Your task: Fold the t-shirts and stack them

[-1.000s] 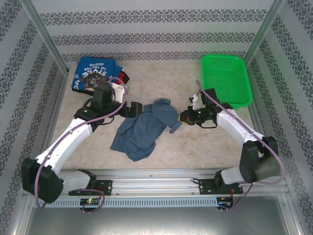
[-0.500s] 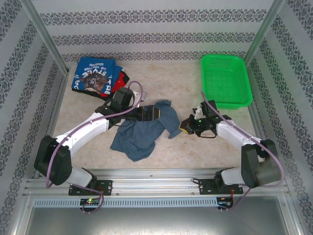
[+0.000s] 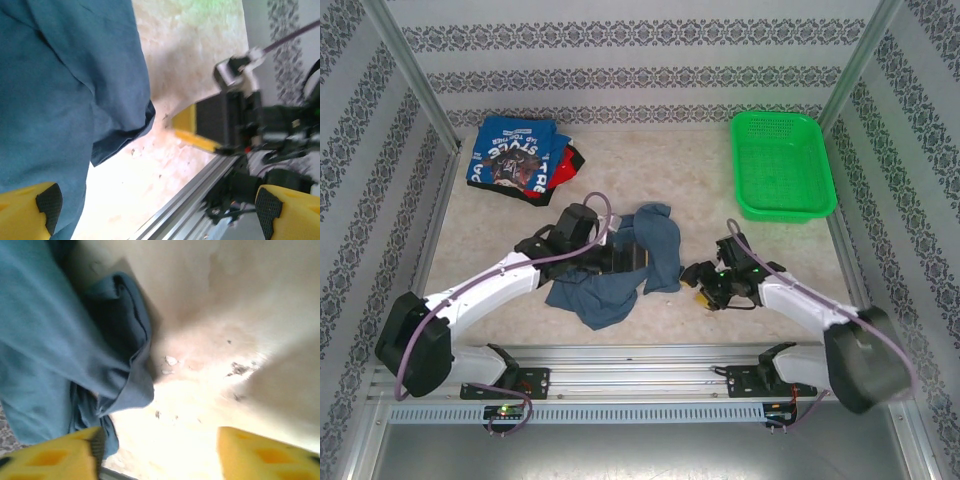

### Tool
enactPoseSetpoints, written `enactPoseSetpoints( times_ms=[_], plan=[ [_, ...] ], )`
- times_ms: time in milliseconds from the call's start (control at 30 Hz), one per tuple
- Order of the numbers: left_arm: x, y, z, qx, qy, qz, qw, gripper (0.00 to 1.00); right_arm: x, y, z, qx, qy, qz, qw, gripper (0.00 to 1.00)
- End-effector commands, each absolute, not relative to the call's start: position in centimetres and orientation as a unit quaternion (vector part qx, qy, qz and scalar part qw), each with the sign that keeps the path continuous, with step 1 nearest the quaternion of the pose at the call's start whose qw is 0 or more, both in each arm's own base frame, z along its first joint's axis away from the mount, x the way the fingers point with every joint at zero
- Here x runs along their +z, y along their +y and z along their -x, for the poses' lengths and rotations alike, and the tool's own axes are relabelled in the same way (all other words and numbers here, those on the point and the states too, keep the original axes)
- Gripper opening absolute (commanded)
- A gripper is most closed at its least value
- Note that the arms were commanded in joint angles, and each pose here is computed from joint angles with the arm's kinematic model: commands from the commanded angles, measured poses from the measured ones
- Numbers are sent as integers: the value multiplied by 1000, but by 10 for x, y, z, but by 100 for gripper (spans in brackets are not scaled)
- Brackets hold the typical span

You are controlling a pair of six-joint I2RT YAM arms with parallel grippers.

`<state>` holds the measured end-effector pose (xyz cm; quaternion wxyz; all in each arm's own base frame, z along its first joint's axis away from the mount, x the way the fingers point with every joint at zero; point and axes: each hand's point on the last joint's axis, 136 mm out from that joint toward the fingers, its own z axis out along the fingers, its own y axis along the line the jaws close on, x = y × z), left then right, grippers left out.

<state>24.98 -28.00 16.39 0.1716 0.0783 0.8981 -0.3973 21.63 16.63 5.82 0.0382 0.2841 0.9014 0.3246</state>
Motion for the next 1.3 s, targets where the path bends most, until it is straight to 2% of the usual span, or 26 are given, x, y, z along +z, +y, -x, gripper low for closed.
enactPoseSetpoints(
  times_ms=[0,167,200,367,567,867,1167,1267],
  plan=[
    [161,-285,-227,-332,901,-200,194,100,75,126,-204,257,917,-297,71,71],
    [136,-299,-196,-257,891,-335,168,98,98,100,-195,266,910,-301,103,88],
    [131,-301,-193,-243,884,-362,167,97,103,99,-195,275,909,-293,109,97],
    [104,-312,-195,-185,863,-451,134,80,123,103,-202,304,914,-244,111,98],
    [62,-331,-197,-129,841,-521,71,72,143,109,-205,327,916,-205,111,98],
    [39,-329,-225,-70,845,-524,77,70,156,115,-195,352,909,-192,114,98],
    [40,-335,-235,-78,838,-532,93,70,156,117,-192,365,901,-202,117,98],
    [27,-330,-235,-78,840,-531,79,64,156,117,-192,366,900,-205,119,98]
  ],
)
